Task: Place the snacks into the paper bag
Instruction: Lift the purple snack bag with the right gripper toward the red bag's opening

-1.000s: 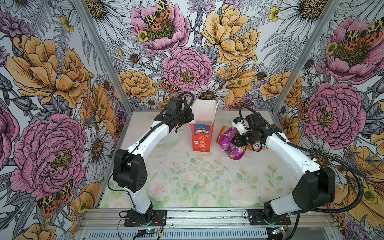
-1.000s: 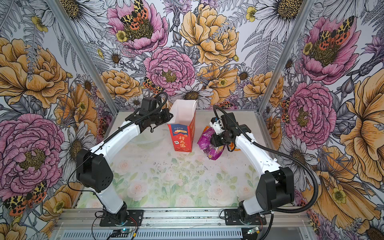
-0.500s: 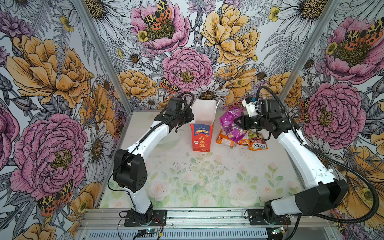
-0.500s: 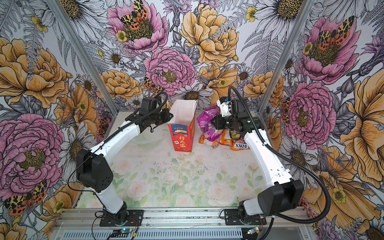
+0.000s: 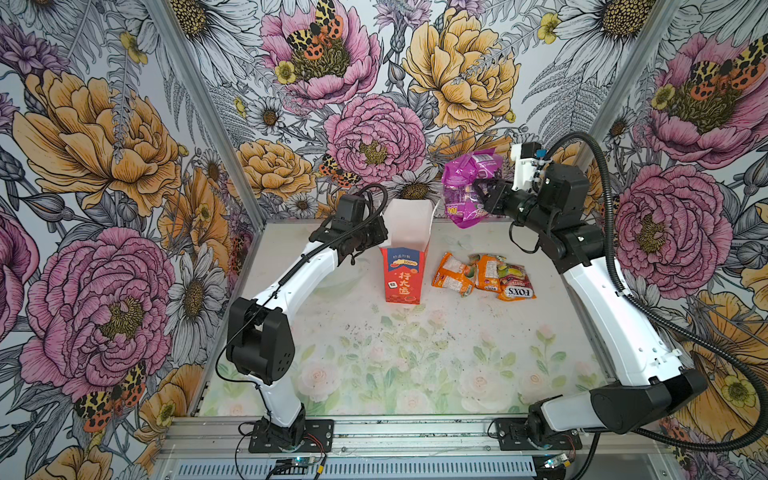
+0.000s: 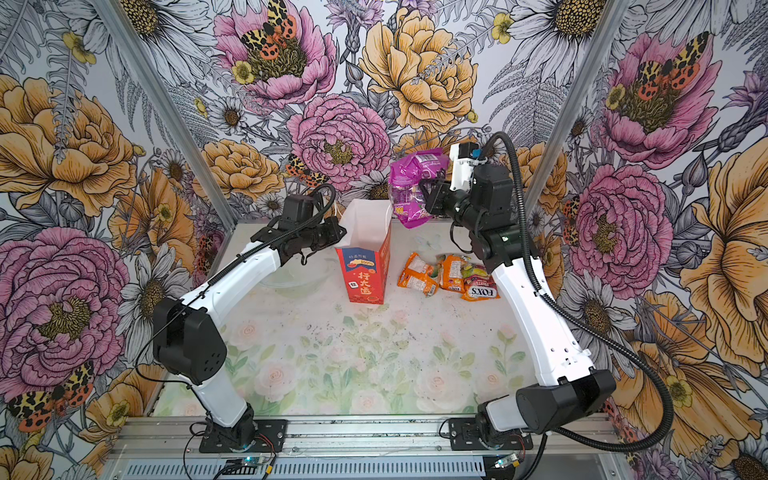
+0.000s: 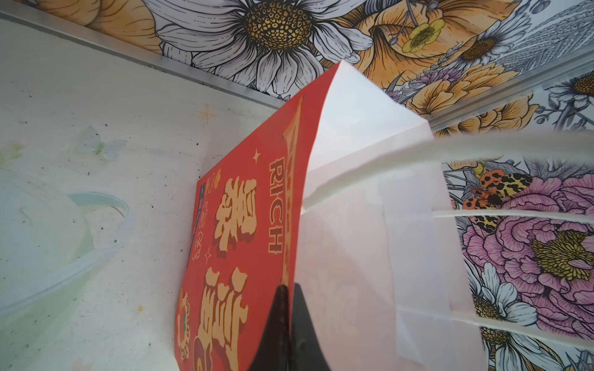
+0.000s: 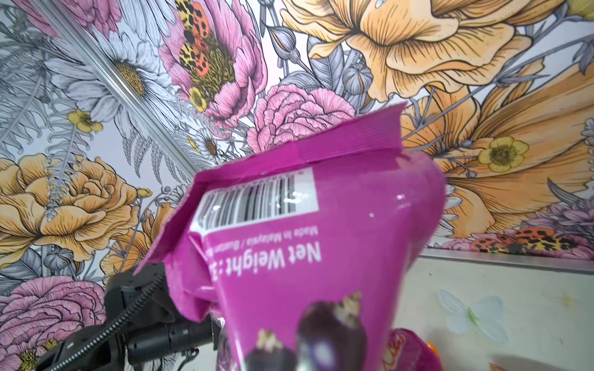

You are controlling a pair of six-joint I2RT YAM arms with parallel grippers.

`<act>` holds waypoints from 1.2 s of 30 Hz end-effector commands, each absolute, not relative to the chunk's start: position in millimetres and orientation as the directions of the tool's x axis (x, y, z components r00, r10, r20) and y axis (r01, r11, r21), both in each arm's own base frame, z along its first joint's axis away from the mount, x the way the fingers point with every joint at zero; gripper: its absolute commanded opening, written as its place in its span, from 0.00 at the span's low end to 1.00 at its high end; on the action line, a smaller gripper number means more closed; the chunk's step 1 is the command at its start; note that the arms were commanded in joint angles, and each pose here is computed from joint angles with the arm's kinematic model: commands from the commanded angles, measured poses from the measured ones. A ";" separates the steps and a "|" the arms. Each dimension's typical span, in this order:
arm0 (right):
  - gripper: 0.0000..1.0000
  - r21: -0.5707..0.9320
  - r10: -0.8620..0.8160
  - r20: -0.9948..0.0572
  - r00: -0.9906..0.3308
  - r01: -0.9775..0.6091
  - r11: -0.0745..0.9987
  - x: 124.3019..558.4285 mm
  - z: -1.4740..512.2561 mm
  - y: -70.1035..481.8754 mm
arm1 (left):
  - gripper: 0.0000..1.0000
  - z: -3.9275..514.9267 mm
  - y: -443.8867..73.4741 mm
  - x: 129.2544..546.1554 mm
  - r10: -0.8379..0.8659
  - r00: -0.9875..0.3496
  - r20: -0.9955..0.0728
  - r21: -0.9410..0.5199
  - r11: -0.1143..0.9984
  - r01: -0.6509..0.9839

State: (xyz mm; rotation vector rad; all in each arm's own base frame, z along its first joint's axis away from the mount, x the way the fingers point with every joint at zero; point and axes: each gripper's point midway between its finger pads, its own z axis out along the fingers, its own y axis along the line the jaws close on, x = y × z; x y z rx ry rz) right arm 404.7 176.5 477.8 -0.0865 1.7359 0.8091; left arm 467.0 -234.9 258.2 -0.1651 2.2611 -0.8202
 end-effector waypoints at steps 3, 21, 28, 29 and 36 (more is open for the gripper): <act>0.00 0.497 0.520 -0.843 -0.136 -0.565 0.659 405.4 555.1 207.6 | 0.00 248.6 -239.8 468.9 -0.338 -0.748 -0.571 -0.604 0.790 0.104; 0.00 0.638 0.669 -0.723 -0.175 -0.543 0.547 452.4 527.2 254.0 | 0.00 249.4 -239.7 469.0 -0.337 -0.747 -0.573 -0.604 0.789 0.108; 0.00 0.668 0.675 -0.707 -0.212 -0.514 0.538 459.5 508.4 265.5 | 0.00 251.4 -239.8 467.6 -0.339 -0.743 -0.577 -0.604 0.790 0.108; 0.00 0.673 0.678 -0.703 -0.216 -0.509 0.536 460.2 505.5 267.1 | 0.00 250.9 -238.3 468.4 -0.341 -0.741 -0.579 -0.601 0.792 0.105; 0.00 0.678 0.672 -0.708 -0.217 -0.472 0.563 462.5 487.6 270.4 | 0.00 250.8 -238.1 467.5 -0.339 -0.742 -0.579 -0.601 0.792 0.107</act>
